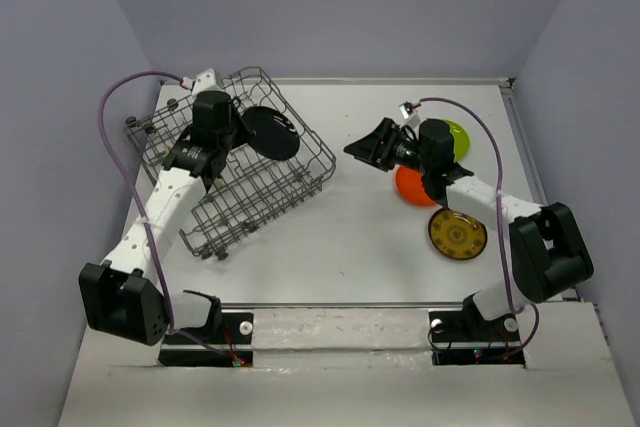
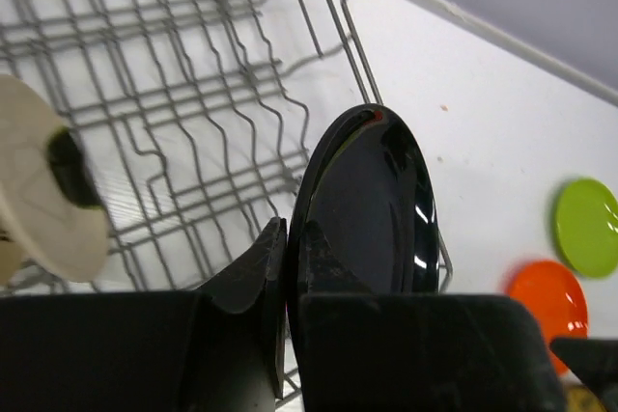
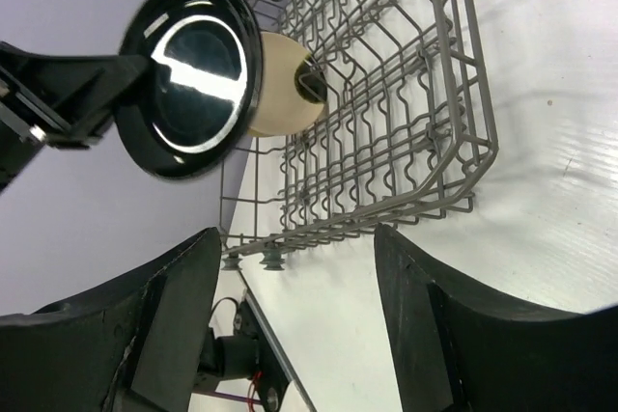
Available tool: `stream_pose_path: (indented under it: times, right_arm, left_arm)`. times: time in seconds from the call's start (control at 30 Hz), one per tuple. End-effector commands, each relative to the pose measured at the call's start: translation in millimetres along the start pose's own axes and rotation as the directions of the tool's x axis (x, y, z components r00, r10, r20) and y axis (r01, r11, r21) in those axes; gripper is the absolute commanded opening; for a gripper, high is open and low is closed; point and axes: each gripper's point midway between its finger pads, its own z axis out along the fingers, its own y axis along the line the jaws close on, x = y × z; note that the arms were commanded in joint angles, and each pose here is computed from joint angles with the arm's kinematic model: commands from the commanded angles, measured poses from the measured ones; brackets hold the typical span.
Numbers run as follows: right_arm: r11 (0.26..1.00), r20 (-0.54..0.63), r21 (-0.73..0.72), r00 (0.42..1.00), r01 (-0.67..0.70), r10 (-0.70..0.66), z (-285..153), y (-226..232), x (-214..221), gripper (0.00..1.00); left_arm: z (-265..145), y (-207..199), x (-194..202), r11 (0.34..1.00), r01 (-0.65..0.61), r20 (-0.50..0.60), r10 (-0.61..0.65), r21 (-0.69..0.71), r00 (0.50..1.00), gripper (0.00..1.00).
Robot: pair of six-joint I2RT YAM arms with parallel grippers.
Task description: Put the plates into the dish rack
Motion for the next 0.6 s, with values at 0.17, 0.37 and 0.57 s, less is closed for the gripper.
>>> stream_pose_path:
  times: [0.17, 0.37, 0.57]
  right_arm:
    - [0.997, -0.017, -0.025, 0.998, 0.067, -0.068, -22.5, 8.3, 17.9, 0.71]
    - [0.994, -0.031, -0.021, 0.994, 0.103, -0.104, -32.4, 7.8, 25.7, 0.71]
    - [0.994, -0.041, -0.014, 0.993, 0.111, -0.111, -34.7, 3.8, 30.3, 0.71]
  left_arm:
    - [-38.2, 76.5, -70.3, 0.846, -0.064, 0.169, 0.179, -0.529, 0.969, 0.05]
    - [-23.3, 91.9, -53.6, 0.718, -0.133, 0.109, 0.28, -0.683, 0.954, 0.05]
    - [-11.6, 90.8, -52.2, 0.659, -0.184, 0.067, 0.336, -0.729, 0.939, 0.05]
